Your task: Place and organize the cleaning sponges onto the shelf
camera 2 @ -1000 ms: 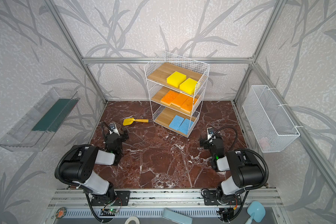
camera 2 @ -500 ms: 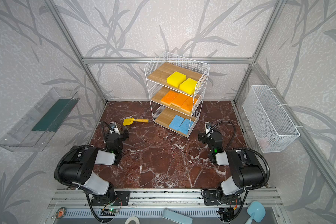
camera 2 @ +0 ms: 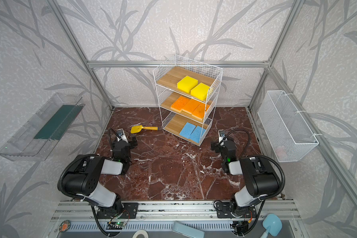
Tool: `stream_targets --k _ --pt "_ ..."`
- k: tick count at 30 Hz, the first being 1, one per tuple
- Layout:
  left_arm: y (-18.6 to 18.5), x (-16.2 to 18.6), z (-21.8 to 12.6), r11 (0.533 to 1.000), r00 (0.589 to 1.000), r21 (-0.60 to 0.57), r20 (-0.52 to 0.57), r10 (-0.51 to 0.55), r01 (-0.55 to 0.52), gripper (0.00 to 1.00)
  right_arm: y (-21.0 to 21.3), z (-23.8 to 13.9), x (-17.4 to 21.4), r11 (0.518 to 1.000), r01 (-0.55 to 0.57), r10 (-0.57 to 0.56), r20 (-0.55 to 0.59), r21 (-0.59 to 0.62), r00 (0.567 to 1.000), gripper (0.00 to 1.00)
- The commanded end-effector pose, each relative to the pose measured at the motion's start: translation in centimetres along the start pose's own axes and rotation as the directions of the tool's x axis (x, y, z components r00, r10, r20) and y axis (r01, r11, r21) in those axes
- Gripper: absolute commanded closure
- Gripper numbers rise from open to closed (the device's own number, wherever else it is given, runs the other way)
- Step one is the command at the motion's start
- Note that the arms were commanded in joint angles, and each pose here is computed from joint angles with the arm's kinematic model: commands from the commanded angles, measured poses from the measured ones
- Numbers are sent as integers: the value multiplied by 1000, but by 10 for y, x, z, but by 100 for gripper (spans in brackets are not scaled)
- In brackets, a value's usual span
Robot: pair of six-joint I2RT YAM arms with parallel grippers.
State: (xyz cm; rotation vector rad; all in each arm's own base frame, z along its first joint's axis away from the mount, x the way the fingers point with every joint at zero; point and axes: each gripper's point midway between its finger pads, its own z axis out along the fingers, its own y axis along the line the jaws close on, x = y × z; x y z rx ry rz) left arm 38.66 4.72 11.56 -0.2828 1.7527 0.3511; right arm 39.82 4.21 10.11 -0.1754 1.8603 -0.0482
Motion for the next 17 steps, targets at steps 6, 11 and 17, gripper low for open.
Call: stream_targets --k 6,11,17 --pt "8 9 -29 999 996 35 85 -24 22 1 1 -36 7 1000 12 -12 121 2 993 1" --pt "4 7 -13 1000 999 9 42 18 -18 1 4 -26 7 1000 18 -17 85 -9 996 1" --pt "-3 13 2 998 998 61 -55 28 -24 1 4 -25 8 1000 20 -19 59 -14 998 1"
